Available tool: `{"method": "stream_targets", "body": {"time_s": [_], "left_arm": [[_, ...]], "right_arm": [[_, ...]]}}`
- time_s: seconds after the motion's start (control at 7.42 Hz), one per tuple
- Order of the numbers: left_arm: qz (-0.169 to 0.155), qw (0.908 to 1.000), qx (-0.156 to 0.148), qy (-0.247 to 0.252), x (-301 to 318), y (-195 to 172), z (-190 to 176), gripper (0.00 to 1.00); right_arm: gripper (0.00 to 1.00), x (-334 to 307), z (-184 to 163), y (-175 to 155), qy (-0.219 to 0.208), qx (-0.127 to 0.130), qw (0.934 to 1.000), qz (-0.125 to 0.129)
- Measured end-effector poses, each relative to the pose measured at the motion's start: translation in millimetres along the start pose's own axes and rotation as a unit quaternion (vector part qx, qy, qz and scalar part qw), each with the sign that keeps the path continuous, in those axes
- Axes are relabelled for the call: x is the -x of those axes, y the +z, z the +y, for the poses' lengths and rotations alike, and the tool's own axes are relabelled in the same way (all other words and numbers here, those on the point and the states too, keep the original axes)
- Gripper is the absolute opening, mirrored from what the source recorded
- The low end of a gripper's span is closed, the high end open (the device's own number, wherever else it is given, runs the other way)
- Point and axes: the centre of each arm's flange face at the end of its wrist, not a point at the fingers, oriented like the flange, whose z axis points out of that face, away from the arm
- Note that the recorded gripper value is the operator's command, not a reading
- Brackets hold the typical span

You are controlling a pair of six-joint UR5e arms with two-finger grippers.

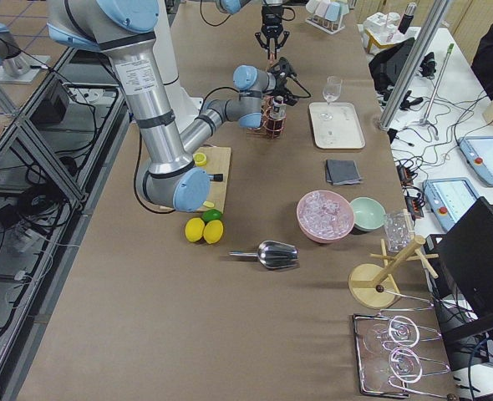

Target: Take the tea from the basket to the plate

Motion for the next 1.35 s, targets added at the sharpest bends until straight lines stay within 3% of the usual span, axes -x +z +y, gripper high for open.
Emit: {"method": "stream_targets", "body": {"time_s": [1.21,1.35], "left_arm": [[-0.001,1.0,0.0,0.001,0,1,-1,0.0],[-0.001,1.0,0.0,0.001,0,1,-1,0.0]], "right_arm": [[0.99,6,18,0,-0.003,0.043,0.999,-0.007],[0.82,9,22,-2,-0.006,0.048,0.9988,-0.01]]}}
